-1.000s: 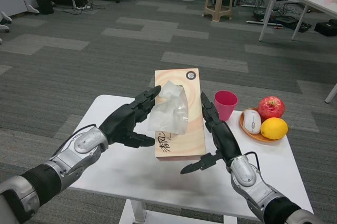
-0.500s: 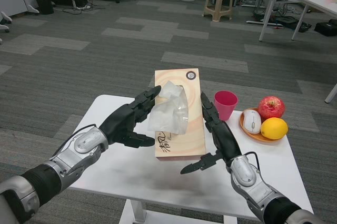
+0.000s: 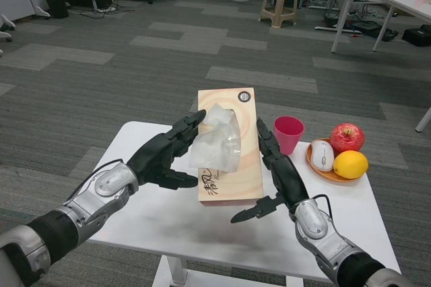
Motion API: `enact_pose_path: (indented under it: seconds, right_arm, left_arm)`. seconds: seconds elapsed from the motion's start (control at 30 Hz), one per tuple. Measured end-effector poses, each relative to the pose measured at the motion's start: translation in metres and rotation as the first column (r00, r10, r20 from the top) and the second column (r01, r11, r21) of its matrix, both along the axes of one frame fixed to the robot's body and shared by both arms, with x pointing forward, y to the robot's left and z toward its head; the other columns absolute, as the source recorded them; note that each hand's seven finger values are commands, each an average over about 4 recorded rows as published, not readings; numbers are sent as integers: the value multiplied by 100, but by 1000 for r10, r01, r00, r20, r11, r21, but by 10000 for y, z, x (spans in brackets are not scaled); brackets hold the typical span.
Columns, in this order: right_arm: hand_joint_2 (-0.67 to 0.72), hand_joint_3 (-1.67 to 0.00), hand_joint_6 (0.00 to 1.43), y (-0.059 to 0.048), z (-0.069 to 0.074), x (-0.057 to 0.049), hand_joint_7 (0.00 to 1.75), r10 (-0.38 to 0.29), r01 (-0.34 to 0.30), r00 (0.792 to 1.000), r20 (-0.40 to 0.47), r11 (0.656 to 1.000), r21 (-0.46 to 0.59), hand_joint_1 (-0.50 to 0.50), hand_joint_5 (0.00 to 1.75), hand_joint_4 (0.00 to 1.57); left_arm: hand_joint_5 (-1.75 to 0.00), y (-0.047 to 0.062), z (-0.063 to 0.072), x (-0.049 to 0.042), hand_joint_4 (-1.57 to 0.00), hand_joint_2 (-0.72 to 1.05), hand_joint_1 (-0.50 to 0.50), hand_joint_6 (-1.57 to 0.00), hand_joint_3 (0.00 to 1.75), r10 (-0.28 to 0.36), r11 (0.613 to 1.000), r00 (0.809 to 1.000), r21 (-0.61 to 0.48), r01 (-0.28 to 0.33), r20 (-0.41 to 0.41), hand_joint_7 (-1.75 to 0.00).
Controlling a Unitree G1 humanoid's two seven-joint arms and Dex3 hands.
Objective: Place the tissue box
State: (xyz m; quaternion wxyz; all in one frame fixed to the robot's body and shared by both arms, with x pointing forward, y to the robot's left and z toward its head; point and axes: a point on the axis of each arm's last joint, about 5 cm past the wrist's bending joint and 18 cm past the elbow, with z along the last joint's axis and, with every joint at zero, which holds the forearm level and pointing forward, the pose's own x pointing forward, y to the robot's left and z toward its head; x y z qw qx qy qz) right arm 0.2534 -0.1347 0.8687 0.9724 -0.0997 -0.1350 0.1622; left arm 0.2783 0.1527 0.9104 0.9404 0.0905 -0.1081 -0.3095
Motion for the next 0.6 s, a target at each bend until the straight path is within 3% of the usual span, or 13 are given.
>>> enact_pose_path:
  seconds: [0.6]
  right_arm:
    - [-16, -16, 0, 4, -3, -2, 0, 2, -2, 1000, -1, 1000, -1, -40, 0, 3]
  left_arm:
    - [0, 0, -1, 0, 0, 96, 50, 0, 7, 1, 1000, 1000, -1, -1, -2, 0]
